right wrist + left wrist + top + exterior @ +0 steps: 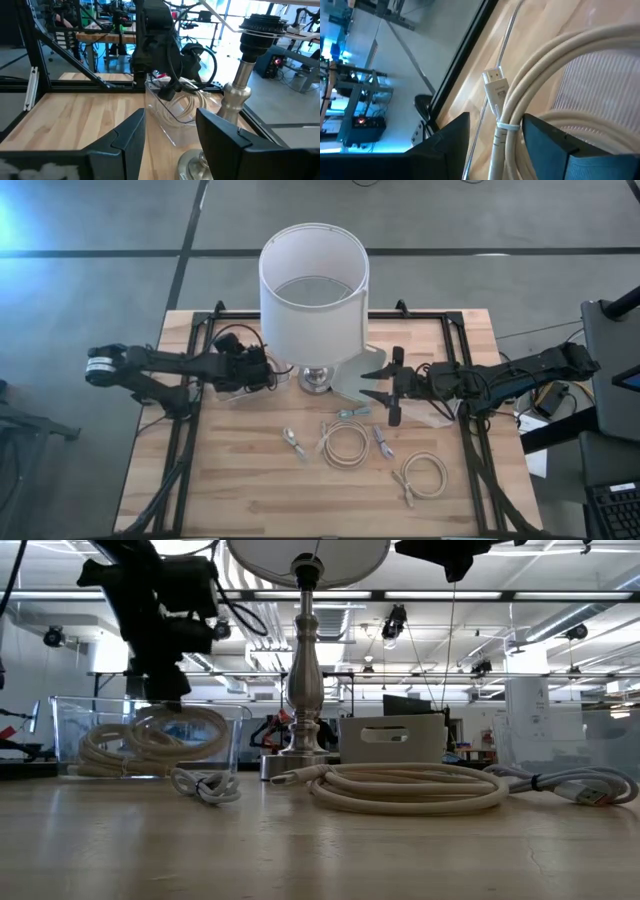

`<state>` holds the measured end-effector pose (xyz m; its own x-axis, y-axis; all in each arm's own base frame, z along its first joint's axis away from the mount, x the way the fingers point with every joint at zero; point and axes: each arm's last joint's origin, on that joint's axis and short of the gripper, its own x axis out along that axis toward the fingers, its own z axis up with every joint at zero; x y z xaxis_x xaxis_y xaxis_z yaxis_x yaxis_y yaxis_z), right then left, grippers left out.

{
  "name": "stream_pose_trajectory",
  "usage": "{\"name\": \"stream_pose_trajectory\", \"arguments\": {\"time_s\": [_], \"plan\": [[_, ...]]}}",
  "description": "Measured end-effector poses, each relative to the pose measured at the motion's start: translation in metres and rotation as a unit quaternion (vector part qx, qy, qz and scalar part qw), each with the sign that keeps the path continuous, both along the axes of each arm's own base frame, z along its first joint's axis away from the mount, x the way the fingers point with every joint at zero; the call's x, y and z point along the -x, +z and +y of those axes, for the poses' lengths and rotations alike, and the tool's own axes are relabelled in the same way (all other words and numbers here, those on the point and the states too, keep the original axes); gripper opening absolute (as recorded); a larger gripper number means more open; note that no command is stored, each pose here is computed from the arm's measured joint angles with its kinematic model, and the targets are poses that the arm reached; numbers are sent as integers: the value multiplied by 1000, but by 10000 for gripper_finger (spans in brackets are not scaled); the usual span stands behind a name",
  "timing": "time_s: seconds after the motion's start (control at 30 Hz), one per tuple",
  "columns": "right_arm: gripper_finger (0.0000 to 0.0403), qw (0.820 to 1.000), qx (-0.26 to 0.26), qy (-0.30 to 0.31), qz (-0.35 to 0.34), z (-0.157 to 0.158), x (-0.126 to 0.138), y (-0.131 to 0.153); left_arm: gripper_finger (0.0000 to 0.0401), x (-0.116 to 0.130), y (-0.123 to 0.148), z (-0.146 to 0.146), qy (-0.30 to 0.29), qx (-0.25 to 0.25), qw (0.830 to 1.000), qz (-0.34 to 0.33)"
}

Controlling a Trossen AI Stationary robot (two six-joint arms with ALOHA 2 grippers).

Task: Pick & Place USB Port
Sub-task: Put the light brown HDMI cable into the left transparent bin, then put the light brown HDMI cable into the right transparent bin

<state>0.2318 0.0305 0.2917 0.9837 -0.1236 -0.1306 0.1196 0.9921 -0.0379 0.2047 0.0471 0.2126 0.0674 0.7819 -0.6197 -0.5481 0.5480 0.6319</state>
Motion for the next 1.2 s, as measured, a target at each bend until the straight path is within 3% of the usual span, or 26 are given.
{"name": "stream_pose_trajectory", "arguments": {"time_s": [0.53, 0.83, 1.03, 1.2], "plan": [[169, 999, -33, -6, 25, 0, 1, -6, 186, -25, 47, -38, -97, -6, 993, -73], [169, 998, -42, -9, 47, 0, 2, -10, 186, -32, 57, -76, -183, 49, 975, -121], [169, 997, -43, -5, 63, 0, 3, -13, 186, -34, 60, -95, -222, 58, 961, -154], [169, 993, -70, 12, 96, 1, 4, -19, 186, -36, 61, -103, -247, 92, 949, -170]]}}
